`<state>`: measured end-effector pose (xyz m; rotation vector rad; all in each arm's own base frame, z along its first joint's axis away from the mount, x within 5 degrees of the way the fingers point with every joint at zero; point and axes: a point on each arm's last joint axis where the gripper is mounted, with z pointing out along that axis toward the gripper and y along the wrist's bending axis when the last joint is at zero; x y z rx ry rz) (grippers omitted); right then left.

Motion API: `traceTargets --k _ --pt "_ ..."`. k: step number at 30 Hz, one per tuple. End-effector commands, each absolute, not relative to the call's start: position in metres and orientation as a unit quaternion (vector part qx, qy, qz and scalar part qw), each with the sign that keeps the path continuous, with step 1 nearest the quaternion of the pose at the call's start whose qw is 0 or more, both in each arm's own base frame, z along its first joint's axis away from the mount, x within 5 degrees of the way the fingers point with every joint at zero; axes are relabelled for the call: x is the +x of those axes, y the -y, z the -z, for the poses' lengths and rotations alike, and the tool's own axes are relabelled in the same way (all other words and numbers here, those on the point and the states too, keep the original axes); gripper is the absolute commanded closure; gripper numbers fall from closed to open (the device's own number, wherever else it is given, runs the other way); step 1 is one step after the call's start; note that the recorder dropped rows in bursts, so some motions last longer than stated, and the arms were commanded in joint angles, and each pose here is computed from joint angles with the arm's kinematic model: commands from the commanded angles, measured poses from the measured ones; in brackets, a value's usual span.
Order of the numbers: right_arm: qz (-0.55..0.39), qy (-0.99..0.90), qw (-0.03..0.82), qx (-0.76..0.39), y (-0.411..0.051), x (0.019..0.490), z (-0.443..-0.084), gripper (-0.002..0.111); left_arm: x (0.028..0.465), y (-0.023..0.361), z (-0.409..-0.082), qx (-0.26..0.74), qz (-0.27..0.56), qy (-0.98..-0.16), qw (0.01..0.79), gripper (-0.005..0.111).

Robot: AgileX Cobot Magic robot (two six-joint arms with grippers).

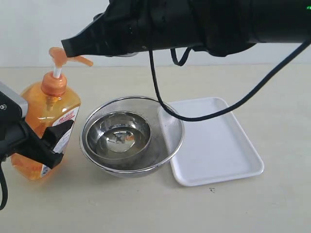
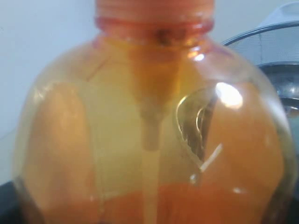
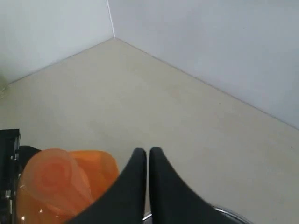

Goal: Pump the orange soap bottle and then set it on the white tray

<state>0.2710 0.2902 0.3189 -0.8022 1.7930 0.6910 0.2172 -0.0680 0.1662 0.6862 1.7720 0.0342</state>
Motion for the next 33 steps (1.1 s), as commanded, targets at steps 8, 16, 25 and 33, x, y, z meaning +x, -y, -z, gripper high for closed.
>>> traceTargets --k 8,16,25,33 --pt "-0.324 -0.739 0.47 -0.358 -0.297 0.264 -0.316 0.108 0.221 0.069 -0.173 0.287 -0.014 -0.744 0.603 0.102" --pt "-0.335 -0.738 0.457 -0.367 -0.298 0.261 -0.315 0.108 0.221 0.069 -0.172 0.288 -0.014 -0.746 0.6 0.102" --pt "-0.313 -0.736 0.495 -0.339 -0.29 0.264 -0.328 0.108 0.221 0.069 -0.172 0.302 -0.026 -0.741 0.6 0.102" --pt "-0.329 -0.713 0.523 -0.331 -0.274 0.247 -0.362 0.108 0.221 0.069 -0.173 0.33 -0.05 -0.727 0.6 0.102"
